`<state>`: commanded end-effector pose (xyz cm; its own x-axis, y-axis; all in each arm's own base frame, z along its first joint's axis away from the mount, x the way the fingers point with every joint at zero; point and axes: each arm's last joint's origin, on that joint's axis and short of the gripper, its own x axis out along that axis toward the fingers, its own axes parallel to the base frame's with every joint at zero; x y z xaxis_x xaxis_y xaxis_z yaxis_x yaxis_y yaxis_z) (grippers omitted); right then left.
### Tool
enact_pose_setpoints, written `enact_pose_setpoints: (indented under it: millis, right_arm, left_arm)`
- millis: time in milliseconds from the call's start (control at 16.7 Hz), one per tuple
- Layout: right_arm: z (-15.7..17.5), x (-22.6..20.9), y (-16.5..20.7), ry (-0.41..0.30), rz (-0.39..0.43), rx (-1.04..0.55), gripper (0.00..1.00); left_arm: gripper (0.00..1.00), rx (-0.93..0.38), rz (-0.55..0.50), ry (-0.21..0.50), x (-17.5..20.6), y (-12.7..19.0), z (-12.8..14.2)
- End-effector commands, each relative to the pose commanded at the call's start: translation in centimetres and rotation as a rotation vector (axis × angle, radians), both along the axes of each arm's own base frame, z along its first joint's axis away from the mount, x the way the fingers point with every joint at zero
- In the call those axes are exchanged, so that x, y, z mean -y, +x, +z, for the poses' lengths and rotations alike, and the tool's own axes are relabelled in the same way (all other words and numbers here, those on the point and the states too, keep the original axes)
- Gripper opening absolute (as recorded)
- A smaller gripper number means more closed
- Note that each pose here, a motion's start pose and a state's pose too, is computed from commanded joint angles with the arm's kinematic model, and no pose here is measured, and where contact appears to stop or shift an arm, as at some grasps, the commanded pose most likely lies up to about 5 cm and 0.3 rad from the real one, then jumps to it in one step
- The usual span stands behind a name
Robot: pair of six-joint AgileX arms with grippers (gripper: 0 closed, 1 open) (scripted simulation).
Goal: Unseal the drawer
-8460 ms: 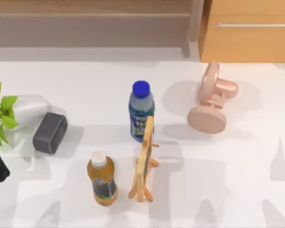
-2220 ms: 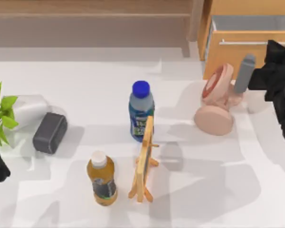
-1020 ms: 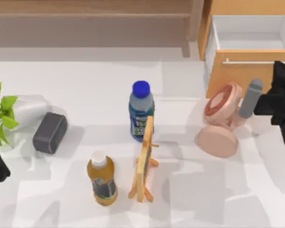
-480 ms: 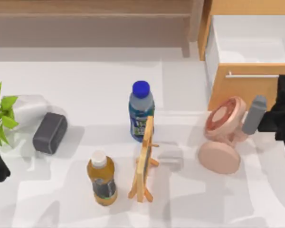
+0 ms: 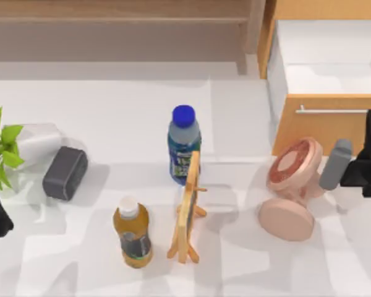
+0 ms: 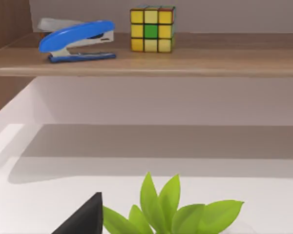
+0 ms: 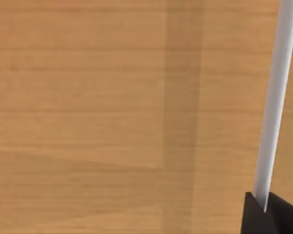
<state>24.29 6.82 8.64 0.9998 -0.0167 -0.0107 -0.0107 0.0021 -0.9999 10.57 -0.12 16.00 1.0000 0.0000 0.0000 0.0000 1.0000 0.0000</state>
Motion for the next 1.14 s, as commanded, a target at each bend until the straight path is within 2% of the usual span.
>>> enact_pose_setpoints:
  millis: [780,1140]
  right_arm:
    - [0.0,0.0,0.0,0.0,0.0,0.0,0.98]
    - [0.0,0.0,0.0,0.0,0.0,0.0,1.0]
  left_arm:
    - [1.0,0.0,0.0,0.0,0.0,0.0,0.0]
    - [1.0,0.0,0.0,0.0,0.0,0.0,0.0]
